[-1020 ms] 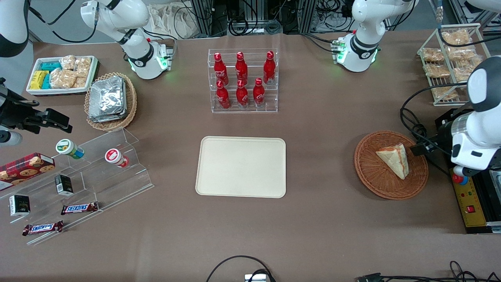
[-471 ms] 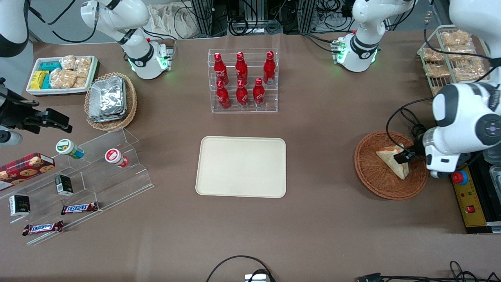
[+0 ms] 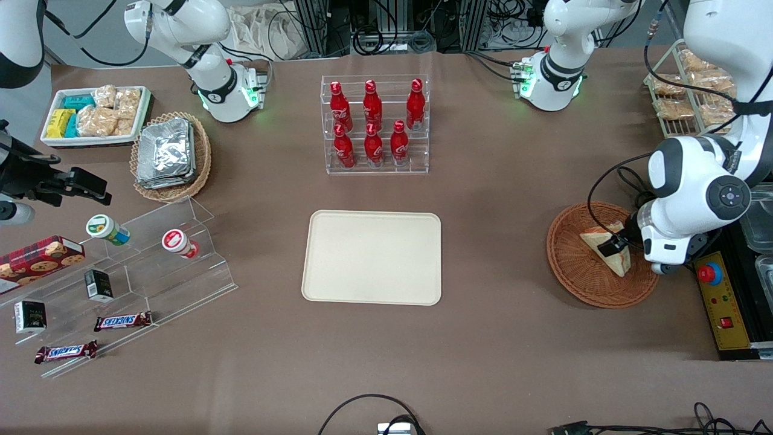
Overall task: Place sandwich from basket to tray
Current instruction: 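Lower the left gripper over the sandwich in the wicker basket, then close the left gripper on the wrapped sandwich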
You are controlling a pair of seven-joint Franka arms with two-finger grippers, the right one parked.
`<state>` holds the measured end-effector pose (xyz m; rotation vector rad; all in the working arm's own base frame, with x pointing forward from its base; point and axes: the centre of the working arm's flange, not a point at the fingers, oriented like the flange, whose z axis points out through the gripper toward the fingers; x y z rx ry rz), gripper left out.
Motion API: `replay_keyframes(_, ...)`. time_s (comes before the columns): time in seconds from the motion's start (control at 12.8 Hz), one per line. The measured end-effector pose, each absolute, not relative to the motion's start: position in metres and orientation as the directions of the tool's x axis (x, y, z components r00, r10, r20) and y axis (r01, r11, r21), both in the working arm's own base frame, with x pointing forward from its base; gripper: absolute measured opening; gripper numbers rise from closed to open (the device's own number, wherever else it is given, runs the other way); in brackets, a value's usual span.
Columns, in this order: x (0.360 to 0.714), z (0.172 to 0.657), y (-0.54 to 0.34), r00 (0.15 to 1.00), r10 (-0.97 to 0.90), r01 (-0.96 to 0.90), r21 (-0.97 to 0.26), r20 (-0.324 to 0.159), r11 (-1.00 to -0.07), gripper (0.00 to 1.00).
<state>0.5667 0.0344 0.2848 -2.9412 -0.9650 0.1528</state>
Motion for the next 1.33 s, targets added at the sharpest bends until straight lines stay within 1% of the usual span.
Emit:
replay_keyframes(0.08, 0.564, 0.276, 0.039, 0.801, 0.594, 0.590, -0.069, -0.070, -0.804, 1.00)
replay_keyframes(0.31, 0.553, 0.250, 0.044, 0.797, 0.601, 0.599, -0.050, -0.058, -0.799, 1.00)
replay_keyframes(0.47, 0.549, 0.242, 0.043, 0.798, 0.600, 0.598, -0.047, -0.061, -0.800, 1.00)
replay_keyframes(0.55, 0.549, 0.242, 0.043, 0.798, 0.600, 0.598, -0.047, -0.061, -0.800, 0.96)
replay_keyframes(0.63, 0.549, 0.242, 0.043, 0.798, 0.600, 0.598, -0.048, -0.061, -0.800, 0.96)
replay_keyframes(0.78, 0.549, 0.242, 0.043, 0.798, 0.600, 0.598, -0.048, -0.061, -0.800, 0.76)
replay_keyframes(0.94, 0.550, 0.245, 0.044, 0.798, 0.600, 0.598, -0.046, -0.055, -0.800, 0.51)
replay_keyframes(1.02, 0.551, 0.250, 0.044, 0.798, 0.600, 0.599, -0.042, -0.046, -0.800, 0.41)
replay_keyframes(1.1, 0.553, 0.256, 0.044, 0.799, 0.600, 0.599, -0.038, -0.034, -0.800, 0.36)
replay_keyframes(1.25, 0.558, 0.273, 0.045, 0.802, 0.597, 0.597, -0.031, -0.008, -0.802, 0.33)
replay_keyframes(1.33, 0.561, 0.285, 0.047, 0.809, 0.588, 0.588, -0.035, -0.002, -0.808, 0.32)
